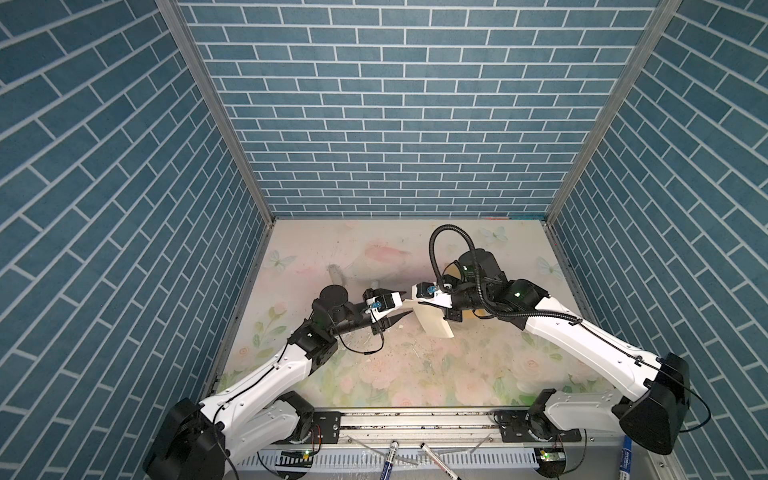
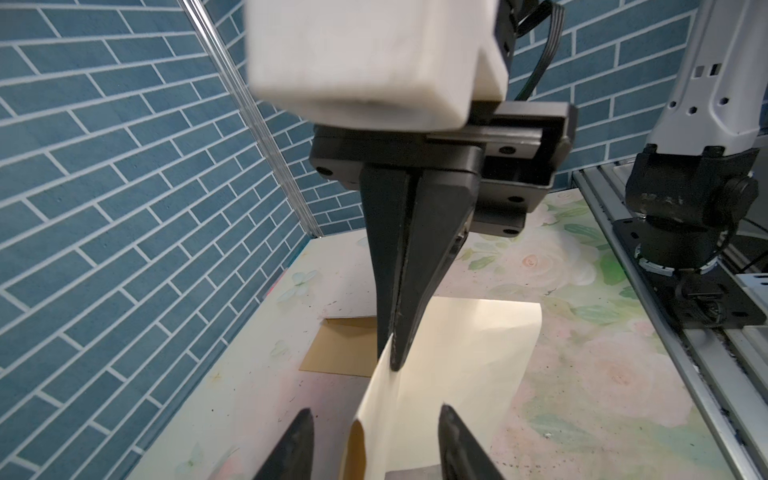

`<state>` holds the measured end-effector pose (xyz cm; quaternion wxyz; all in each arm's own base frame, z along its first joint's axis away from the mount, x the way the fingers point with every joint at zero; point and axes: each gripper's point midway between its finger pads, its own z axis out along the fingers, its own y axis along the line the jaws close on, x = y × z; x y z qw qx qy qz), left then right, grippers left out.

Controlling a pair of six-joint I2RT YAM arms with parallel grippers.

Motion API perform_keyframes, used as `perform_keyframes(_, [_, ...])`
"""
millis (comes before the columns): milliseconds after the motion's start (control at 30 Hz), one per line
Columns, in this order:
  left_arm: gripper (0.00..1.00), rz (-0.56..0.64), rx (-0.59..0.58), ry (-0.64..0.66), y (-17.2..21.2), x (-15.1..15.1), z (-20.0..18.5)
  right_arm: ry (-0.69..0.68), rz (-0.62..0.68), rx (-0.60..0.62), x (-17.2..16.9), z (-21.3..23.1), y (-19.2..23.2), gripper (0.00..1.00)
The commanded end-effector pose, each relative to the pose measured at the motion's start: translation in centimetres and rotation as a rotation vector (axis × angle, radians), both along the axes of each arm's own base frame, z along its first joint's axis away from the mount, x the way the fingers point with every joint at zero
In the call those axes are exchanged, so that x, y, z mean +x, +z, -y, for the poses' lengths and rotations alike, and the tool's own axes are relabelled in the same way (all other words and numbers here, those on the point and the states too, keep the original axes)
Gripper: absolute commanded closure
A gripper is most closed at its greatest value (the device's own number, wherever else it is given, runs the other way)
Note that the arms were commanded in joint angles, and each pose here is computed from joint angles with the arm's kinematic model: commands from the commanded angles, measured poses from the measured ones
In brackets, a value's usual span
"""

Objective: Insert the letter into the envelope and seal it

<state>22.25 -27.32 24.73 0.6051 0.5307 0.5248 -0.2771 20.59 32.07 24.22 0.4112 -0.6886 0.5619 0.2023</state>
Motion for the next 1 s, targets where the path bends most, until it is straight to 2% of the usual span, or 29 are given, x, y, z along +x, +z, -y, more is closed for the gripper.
perform_keyframes(0, [0.60, 0.035, -0.021, -0.033, 1.4, -0.2, 0.5, 0.050, -0.009, -0.001, -1.0, -0.2, -0.1, 1.00])
perform_keyframes(200, [0.81, 0.039, -0.020, -0.031, 1.3, -0.1, 0.6, 0.046, -0.012, -0.001, -0.9, -0.3, -0.2, 1.00])
perform_keyframes(433, [1.00, 0.039, -0.033, -0.022, 1.2, -0.1, 0.4, -0.004, -0.019, 0.013, -0.2, -0.4, -0.1, 1.00])
perform_keyframes(567, [1.00, 0.044, -0.059, 0.014, 1.5, 0.3, 0.1, -0.071, -0.035, 0.030, 0.6, -0.4, 0.2, 0.89])
perform_keyframes(700, [1.00, 0.071, -0.079, 0.071, 1.8, 0.7, -0.6, -0.196, -0.052, 0.045, 1.9, 0.3, 0.4, 0.78])
perform_keyframes(800, [1.00, 0.092, -0.091, 0.094, 2.2, 0.8, -0.9, -0.285, -0.064, 0.040, 2.7, 1.1, 0.1, 0.74])
perform_keyframes(967, [1.00, 0.100, -0.096, 0.105, 2.4, 0.8, -1.1, -0.370, -0.075, 0.019, 3.2, 2.3, -0.5, 0.74])
